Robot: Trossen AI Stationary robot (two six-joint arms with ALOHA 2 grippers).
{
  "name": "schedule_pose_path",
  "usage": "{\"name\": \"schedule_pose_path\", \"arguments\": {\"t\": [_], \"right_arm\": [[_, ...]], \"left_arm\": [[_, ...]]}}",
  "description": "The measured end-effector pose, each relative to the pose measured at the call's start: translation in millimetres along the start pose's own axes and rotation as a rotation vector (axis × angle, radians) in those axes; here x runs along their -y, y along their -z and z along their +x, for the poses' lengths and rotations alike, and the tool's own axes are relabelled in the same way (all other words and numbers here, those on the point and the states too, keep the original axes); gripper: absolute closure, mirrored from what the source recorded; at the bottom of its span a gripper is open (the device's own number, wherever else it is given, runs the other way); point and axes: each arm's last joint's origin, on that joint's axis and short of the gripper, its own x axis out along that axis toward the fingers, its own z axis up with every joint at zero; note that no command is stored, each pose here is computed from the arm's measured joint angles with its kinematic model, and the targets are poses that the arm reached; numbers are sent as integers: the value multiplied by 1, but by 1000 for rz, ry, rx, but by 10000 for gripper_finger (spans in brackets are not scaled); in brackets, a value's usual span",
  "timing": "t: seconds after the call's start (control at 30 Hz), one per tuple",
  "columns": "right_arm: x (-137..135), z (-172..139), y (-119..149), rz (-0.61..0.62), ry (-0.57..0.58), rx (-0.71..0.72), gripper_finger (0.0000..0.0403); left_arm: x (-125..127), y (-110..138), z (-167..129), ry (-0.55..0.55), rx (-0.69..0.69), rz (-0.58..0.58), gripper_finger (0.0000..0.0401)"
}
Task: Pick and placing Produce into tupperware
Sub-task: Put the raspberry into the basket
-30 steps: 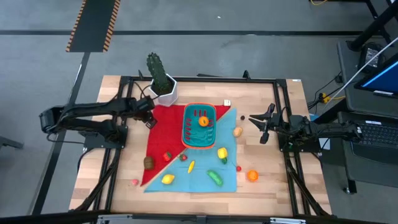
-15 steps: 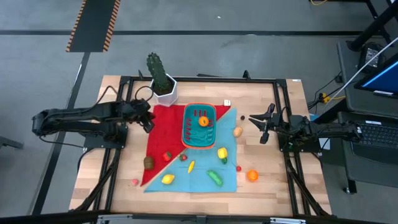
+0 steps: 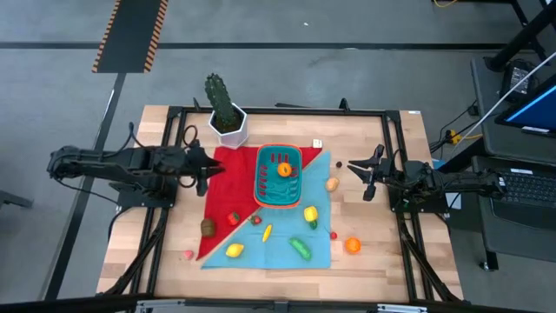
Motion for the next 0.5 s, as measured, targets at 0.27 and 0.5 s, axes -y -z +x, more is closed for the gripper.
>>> {"name": "schedule_pose_path", "arguments": {"t": [0.27,0.5], "right_arm": [[0,0,0,-2,0,0,330],[0,0,0,-4,0,0,330]], "left_arm": [[8,-5,-2,41,63,70,331],[12,-3,2,58,39,104,330]]}}
